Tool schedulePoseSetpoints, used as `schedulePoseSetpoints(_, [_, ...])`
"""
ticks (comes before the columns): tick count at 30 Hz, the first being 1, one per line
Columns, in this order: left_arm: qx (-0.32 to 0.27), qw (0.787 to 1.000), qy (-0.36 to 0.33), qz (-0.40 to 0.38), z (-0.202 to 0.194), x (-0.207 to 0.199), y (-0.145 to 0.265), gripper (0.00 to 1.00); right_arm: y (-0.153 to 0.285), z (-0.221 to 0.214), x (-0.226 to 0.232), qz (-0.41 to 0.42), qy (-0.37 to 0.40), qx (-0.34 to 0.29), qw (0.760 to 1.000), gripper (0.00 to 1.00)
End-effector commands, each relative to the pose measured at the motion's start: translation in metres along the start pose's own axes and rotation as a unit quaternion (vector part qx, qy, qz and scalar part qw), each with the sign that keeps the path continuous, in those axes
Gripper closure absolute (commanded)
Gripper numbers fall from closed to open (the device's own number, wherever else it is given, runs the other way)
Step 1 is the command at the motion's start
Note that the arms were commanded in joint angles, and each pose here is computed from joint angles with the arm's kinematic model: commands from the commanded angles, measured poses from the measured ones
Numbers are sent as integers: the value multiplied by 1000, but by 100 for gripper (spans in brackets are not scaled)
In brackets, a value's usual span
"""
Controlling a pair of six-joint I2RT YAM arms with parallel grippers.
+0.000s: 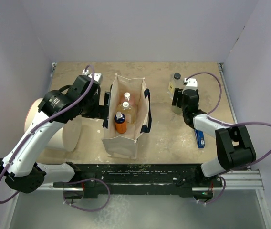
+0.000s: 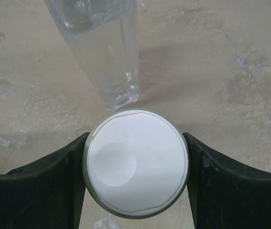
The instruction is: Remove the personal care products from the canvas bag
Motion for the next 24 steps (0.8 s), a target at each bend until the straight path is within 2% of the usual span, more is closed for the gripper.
schedulePoseSetpoints(1, [-32, 999, 20, -7, 9, 3, 10, 1, 3, 46, -4, -3, -39, -88, 995, 47])
schedulePoseSetpoints(4, [-32, 999, 24, -6, 10, 2, 11, 1, 5, 46, -4, 1, -29, -83, 996, 29])
schedulePoseSetpoints(9, [-34, 999, 36, -4, 12, 2, 14, 1, 17, 53, -10, 0, -1, -58, 998, 12])
schedulePoseSetpoints(10, [-32, 999, 38, -5, 11, 2, 13, 1, 21, 54, -12, 1, 2, -60, 998, 2])
schedulePoseSetpoints(19, [22, 998, 50, 10, -6, -1, -3, 1, 56, 71, -25, 3, 20, -57, 998, 0])
schedulePoseSetpoints(24, [51, 997, 62, 12, -19, 0, -7, 1, 77, 109, -5, 100, 11, -96, 990, 2])
Point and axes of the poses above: each gripper's point midway between its finger pads, its own y axis back along the fingers, its own x axis along the line the jaws close on, z = x × y, the point moved 4 cm from there along y, back along the fingers, and after that the axes turned 11 degrees about y, right-handed, at the moved point
